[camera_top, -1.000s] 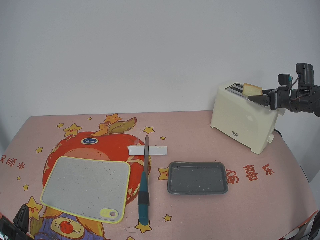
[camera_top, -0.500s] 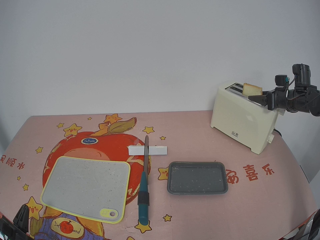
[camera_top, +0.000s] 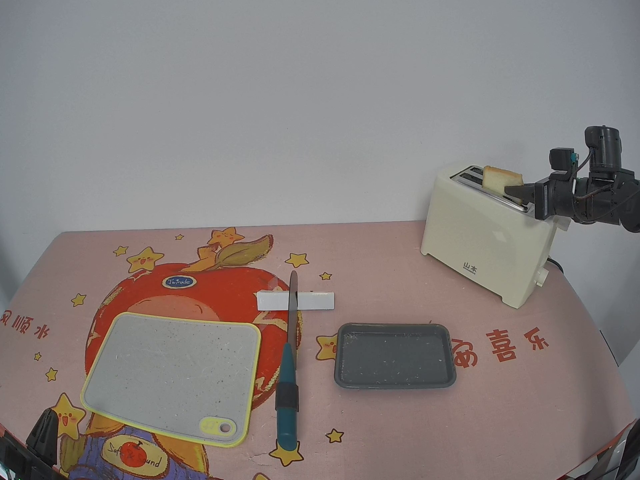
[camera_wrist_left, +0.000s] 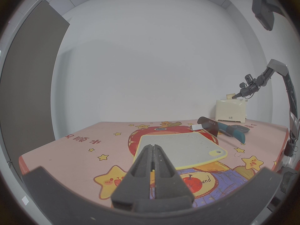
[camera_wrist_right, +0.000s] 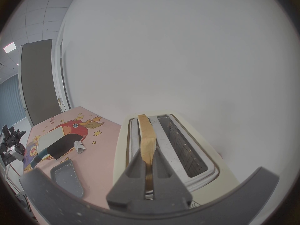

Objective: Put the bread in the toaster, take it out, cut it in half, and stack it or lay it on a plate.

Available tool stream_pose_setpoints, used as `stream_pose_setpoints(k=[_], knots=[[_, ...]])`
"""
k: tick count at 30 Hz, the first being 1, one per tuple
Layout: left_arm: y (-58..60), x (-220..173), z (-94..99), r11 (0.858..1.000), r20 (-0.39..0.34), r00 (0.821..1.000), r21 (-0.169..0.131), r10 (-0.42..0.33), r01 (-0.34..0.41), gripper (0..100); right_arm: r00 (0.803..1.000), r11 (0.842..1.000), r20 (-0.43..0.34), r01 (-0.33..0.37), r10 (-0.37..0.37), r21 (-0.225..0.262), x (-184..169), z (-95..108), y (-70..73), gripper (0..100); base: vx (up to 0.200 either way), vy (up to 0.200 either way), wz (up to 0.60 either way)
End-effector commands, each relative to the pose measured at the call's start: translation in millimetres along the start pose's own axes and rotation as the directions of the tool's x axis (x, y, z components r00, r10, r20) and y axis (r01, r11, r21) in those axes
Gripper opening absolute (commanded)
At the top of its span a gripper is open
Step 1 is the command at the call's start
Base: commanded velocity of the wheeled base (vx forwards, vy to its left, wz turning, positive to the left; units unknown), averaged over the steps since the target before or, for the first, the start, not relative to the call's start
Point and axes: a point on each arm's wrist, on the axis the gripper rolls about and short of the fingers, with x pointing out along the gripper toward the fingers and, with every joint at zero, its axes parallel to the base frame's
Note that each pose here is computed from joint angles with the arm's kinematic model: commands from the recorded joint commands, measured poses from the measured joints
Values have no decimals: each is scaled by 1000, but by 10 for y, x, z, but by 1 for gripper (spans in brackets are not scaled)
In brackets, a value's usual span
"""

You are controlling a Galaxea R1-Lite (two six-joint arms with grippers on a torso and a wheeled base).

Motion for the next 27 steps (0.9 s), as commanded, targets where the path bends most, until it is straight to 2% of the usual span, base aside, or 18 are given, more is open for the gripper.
stream_pose_setpoints(k=[1, 5, 7, 9, 12, 20, 27], knots=[[0, 12, -45, 1000, -17, 1000, 0, 0, 0, 0, 1000, 1000, 17, 2, -2, -11, -56, 49, 25, 0, 0, 0, 0], [0, 12, -45, 1000, -17, 1000, 0, 0, 0, 0, 998, 999, 62, 13, -11, -32, -143, 183, 42, 0, 0, 0, 0], [-1, 12, -44, 1000, -17, 1000, 0, -1, 1, 0, 992, 998, 126, 28, -21, -50, -259, 414, 56, 0, 0, 0, 0], [0, 12, -45, 1000, -17, 1000, 0, 0, 0, 0, 987, 998, 160, 37, -28, -54, -316, 525, 66, 0, 0, 0, 0], [0, 12, -45, 1000, -17, 1000, 0, 0, 0, 0, 982, 996, 184, 47, -34, -70, -413, 589, 118, 0, 0, 0, 0], [0, 12, -45, 1000, -17, 1000, 0, 0, 0, 0, 979, 996, 199, 56, -40, -75, -549, 633, 206, 0, 0, 0, 0], [-1, 12, -44, 1000, -17, 1000, 0, -1, 1, 0, 970, 994, 241, 41, -15, -104, -753, 719, 395, 0, 0, 0, 0]])
